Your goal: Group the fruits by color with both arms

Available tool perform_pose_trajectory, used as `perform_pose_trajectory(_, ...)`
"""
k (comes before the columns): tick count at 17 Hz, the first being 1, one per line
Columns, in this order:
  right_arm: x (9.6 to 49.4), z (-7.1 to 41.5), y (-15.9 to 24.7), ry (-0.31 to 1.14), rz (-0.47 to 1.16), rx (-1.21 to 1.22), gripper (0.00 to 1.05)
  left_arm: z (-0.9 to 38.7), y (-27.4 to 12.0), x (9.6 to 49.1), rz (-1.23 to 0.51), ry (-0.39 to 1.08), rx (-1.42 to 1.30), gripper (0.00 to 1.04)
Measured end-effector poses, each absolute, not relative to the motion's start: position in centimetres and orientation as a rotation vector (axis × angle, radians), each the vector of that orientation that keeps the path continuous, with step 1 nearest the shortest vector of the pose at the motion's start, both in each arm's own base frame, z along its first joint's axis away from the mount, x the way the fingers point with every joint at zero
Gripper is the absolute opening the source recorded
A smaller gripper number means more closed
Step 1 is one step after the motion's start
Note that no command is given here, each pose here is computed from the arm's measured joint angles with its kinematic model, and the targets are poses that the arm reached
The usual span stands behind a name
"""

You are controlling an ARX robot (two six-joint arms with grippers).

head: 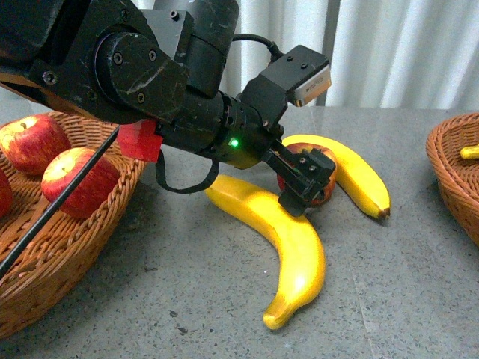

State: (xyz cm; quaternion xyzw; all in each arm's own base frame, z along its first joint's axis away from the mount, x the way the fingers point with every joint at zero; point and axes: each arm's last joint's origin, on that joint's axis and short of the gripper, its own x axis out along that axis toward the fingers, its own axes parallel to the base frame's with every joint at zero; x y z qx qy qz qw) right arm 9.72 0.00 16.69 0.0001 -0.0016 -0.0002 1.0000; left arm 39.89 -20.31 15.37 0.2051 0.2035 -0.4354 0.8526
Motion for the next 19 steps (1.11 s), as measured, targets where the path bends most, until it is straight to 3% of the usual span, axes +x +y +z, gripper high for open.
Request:
perform_pose_trajectory(4,9.7,16.7,0.0,-0.003,0.0,0.0,0.98,15.0,-21.0,41.1,-0.934,0.388,0.423,0.97)
perform_pose_trajectory(7,9.7,16.7,0.0,-0.003,0.0,0.0,0.98,14.8,-21.3,41.0,-0.928,0.373,0.407,0.7)
perform_pose_trajectory(10,9.7,16.7,0.0,-0.003,0.0,0.0,0.98,15.5,-20.9,40.1,-0.878,0.366,0.383,0.67)
perform_pose_trajectory(13,9.7,16.7,0.0,-0.003,0.0,0.0,0.98,22.5,-18.3,39.0,-0.616,0.223,0.319,0.66)
perform_pose_trajectory(15,9.7,16.7,0.0,-0.003,0.0,0.0,0.98,27.8,-13.6,37.1,-0.326,0.094,0.283,0.66)
perform_pose_trajectory(17,9.7,16.7,0.0,-0.003,0.0,0.0,0.98,28.9,-8.8,34.0,-0.082,0.094,0.281,0.66)
perform_pose_trajectory(19,9.7,16.7,0.0,-0.003,0.0,0.0,0.98,27.5,-6.0,30.4,0.049,0.17,0.244,0.66)
